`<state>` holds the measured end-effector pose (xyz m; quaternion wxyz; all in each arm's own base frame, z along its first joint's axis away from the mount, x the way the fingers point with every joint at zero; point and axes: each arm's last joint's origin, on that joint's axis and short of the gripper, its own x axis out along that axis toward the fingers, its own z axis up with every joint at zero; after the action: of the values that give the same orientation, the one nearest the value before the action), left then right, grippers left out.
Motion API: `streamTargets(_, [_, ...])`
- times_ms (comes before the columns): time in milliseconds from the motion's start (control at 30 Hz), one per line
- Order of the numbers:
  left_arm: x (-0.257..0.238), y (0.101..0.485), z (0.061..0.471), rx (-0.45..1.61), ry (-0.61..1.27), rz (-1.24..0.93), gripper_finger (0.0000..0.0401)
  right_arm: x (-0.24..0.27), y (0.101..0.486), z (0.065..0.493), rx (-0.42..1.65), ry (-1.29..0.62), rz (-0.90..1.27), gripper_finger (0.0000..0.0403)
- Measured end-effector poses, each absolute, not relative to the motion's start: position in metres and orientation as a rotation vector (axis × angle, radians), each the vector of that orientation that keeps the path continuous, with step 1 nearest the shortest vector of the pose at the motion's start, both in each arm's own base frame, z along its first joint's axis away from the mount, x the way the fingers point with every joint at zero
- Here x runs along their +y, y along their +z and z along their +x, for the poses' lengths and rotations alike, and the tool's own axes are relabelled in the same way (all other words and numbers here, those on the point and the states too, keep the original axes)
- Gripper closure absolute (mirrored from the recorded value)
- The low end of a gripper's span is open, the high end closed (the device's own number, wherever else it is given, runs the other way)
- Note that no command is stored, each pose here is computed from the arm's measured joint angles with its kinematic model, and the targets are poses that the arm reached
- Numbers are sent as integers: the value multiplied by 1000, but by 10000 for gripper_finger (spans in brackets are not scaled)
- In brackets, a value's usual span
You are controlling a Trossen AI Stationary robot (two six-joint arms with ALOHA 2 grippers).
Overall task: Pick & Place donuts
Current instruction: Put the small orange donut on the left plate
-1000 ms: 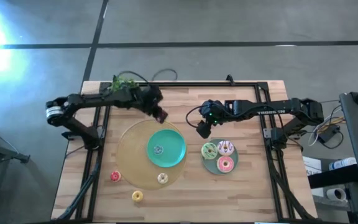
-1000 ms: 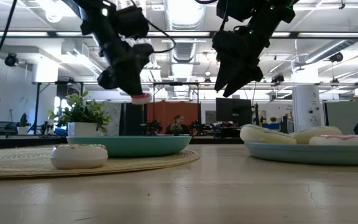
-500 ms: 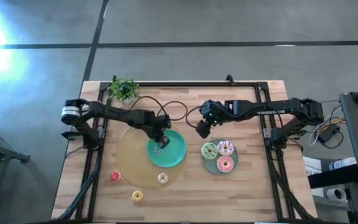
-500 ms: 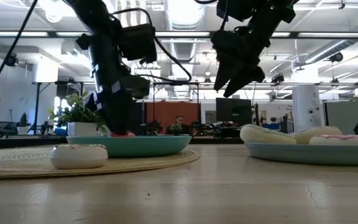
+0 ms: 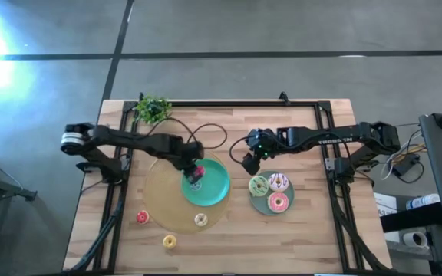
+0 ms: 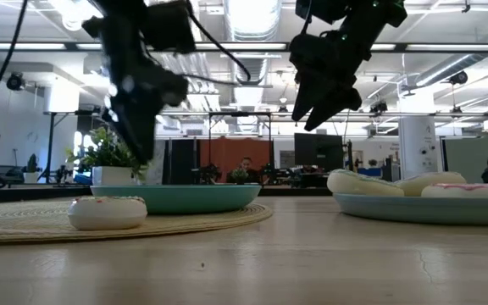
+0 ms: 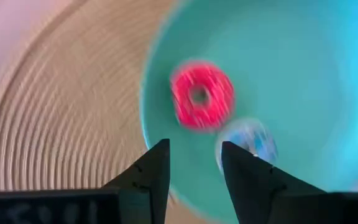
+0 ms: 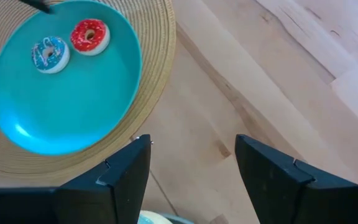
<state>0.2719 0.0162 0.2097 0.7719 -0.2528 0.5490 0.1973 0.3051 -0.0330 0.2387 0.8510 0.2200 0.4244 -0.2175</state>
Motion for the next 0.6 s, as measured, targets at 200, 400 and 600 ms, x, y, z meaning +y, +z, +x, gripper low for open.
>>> streamTargets(200, [-32, 217, 241, 1225, 261, -455, 282, -33, 239, 305, 893, -457, 463, 177])
streamTargets(400, [-73, 199, 205, 1337, 302, -543, 282, -33, 239, 306, 878, -453, 462, 177])
streamTargets(600, [-98, 180, 172, 1537, 422, -704, 282, -34, 243, 311, 820, -441, 470, 177])
